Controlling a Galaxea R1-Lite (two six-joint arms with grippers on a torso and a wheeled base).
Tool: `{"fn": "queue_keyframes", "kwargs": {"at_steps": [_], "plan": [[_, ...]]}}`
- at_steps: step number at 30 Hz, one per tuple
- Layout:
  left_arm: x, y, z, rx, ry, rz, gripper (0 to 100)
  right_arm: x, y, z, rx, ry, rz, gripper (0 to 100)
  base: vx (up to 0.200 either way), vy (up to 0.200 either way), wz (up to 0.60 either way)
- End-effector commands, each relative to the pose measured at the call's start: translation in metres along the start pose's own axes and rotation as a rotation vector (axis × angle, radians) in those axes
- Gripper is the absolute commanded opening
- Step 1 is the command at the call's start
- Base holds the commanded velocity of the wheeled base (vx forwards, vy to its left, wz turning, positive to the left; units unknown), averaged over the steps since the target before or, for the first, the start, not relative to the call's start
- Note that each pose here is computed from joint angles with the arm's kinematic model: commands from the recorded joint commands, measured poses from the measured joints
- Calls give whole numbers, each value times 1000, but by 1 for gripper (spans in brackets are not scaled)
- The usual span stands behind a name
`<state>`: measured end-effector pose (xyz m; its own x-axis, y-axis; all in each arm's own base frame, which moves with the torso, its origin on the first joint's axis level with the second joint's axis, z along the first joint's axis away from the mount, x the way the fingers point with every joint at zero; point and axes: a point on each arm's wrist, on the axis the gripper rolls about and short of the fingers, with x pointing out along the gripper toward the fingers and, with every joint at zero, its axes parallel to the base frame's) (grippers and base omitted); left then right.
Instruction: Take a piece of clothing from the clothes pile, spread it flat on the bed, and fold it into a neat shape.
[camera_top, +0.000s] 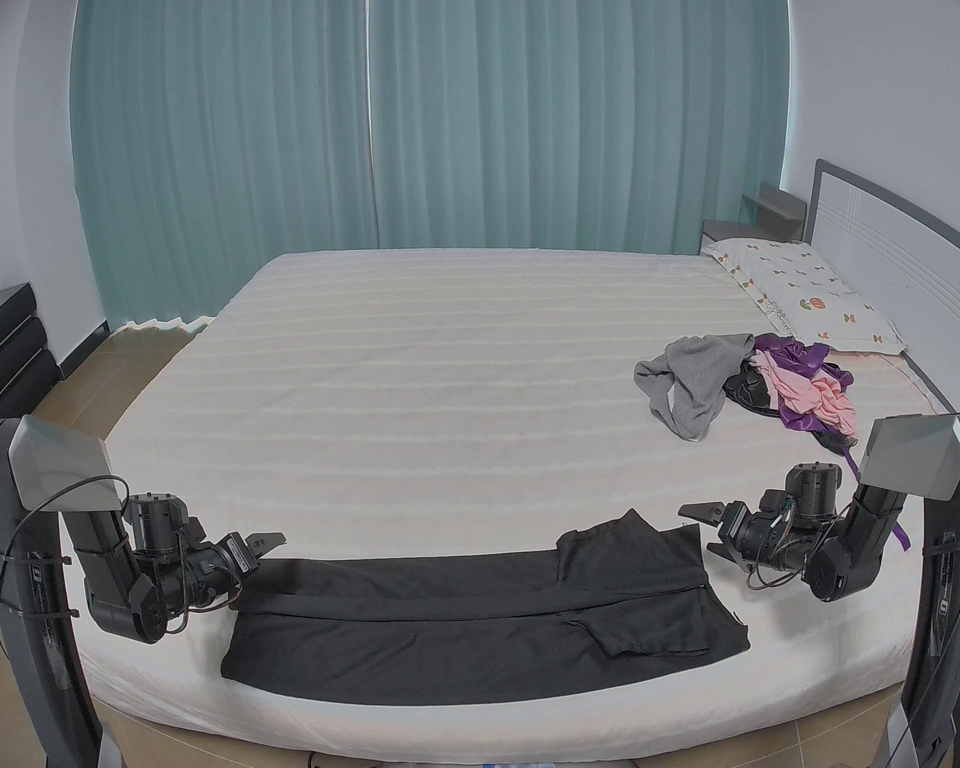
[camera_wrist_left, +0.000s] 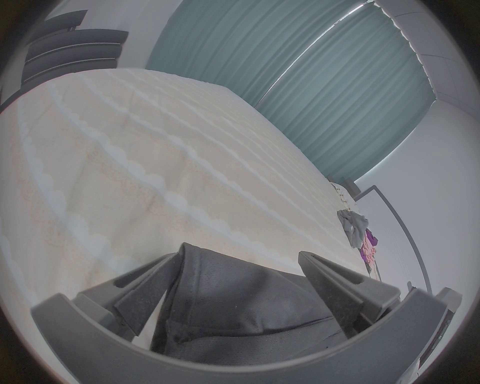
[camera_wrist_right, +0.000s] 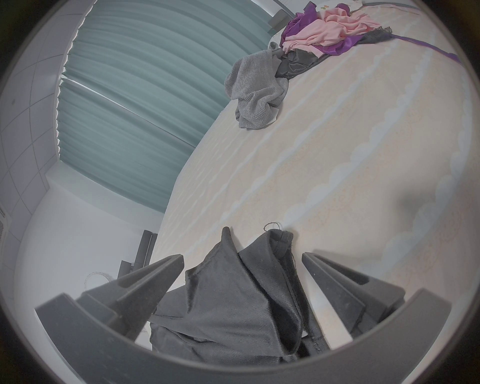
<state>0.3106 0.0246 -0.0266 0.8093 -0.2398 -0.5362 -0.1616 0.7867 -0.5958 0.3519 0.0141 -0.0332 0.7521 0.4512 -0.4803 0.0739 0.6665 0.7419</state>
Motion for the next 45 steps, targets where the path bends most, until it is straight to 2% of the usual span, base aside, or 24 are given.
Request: {"fn": "queue_keyframes", "kwargs": {"at_steps": [1, 8, 9, 17, 24, 28, 30, 45], "plan": [[-2, 2, -2, -4, -1, 22, 100, 0, -2, -2, 4, 6, -5, 100, 0, 0, 0], [6, 4, -3, -3, 3, 23, 100, 1, -1, -3, 1, 10, -4, 100, 0, 0, 0], [8, 4, -3, -1, 3, 23, 0, 1, -1, -3, 1, 9, -6, 100, 0, 0, 0], [7, 10, -1, -13, 0, 38, 0, 1, -1, -3, 1, 9, -5, 100, 0, 0, 0], [-1, 17, 11, -34, -51, 54, 0, 2, -1, -2, -1, 4, -5, 100, 0, 0, 0], [-4, 19, 15, -54, -70, 56, 0, 3, -2, -2, 0, 5, -8, 100, 0, 0, 0], [-6, 17, 18, -95, -89, 46, 0, 5, -1, 0, -3, 0, -4, 100, 0, 0, 0], [-3, 18, 18, -111, -87, 41, 0, 23, -3, 4, -18, -20, -15, 100, 0, 0, 0]]}}
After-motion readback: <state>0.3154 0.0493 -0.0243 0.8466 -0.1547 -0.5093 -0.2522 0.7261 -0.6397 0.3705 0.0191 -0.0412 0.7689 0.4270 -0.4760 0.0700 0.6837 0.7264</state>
